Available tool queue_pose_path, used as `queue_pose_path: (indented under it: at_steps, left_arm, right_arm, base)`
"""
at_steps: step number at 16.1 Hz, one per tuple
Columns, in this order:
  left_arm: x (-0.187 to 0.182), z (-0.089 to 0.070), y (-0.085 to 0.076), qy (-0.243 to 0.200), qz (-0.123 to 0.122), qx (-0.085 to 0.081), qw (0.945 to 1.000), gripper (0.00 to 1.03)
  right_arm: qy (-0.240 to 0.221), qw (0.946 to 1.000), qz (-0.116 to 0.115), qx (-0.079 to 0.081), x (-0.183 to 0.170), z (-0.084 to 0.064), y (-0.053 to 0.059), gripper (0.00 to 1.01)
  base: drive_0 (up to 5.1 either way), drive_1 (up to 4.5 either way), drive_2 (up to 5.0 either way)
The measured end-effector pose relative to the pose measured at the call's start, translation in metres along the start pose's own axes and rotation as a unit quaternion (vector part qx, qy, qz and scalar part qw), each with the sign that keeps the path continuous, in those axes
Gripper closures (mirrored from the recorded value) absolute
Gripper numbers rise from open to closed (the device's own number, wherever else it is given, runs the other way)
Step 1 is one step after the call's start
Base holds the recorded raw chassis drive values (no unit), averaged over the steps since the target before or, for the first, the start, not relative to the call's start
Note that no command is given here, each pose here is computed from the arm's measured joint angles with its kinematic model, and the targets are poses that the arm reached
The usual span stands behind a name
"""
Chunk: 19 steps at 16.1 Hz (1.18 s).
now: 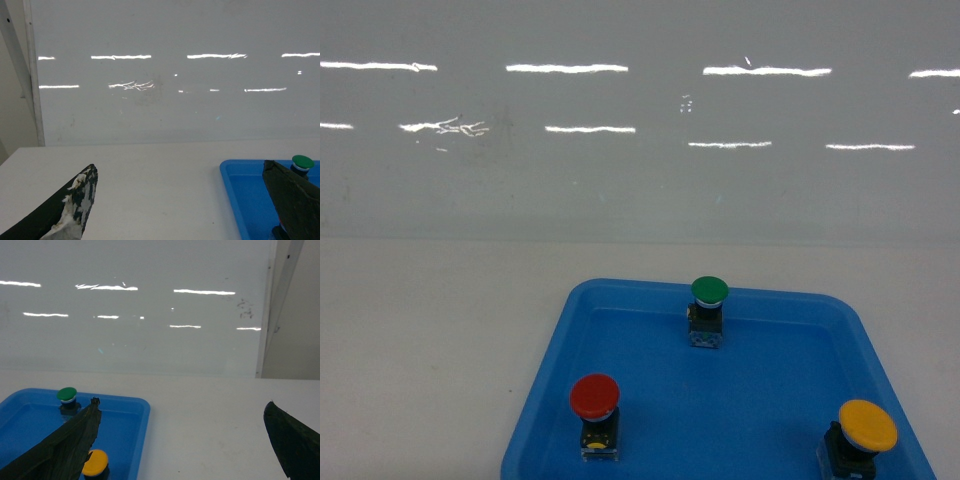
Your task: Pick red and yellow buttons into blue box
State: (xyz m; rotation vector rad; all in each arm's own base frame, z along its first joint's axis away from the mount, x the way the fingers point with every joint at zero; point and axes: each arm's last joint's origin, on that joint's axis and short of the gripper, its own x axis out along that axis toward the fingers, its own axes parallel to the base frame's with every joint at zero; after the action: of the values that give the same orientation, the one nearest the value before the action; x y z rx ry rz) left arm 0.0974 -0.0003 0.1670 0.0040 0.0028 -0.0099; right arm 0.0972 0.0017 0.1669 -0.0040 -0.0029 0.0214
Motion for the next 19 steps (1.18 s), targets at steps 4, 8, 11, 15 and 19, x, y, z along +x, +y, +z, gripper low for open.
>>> queue_pose_path:
  at_steps: [4, 8, 11, 15, 19]
  left_arm:
    - [0.016, 0.002, -0.018, 0.006, -0.046, 0.006, 0.9989, 0.05]
    - [0.059, 0.017, -0.033, 0.038, -0.070, 0.008, 0.9968, 0.05]
    - [0.136, -0.003, -0.062, 0.152, -0.085, 0.031, 0.9842, 0.05]
    - [0.164, -0.009, -0.074, 0.185, -0.099, 0.050, 0.9765, 0.05]
    - [0.165, -0.009, -0.074, 0.185, -0.099, 0.050, 0.9765, 0.05]
  right_arm:
    - [0.005, 0.9991, 0.040, -0.008, 0.015, 0.001, 0.013, 0.03]
    - [0.050, 0.9955, 0.079, -0.017, 0.048, -0.013, 0.027, 0.03]
    - [0.159, 0.9795, 0.121, -0.027, 0.120, -0.034, 0.044, 0.03]
    - [0.183, 0.9683, 0.165, -0.038, 0.149, -0.034, 0.062, 0.03]
    - [0.182, 0.9688, 0.163, -0.042, 0.149, -0.034, 0.062, 0.03]
  base:
    - [0.0, 0.00, 0.0]
    - [0.0, 0.00, 0.0]
    - [0.0, 0.00, 0.0]
    - [0.0, 0.00, 0.0]
    - [0.0, 0.00, 0.0]
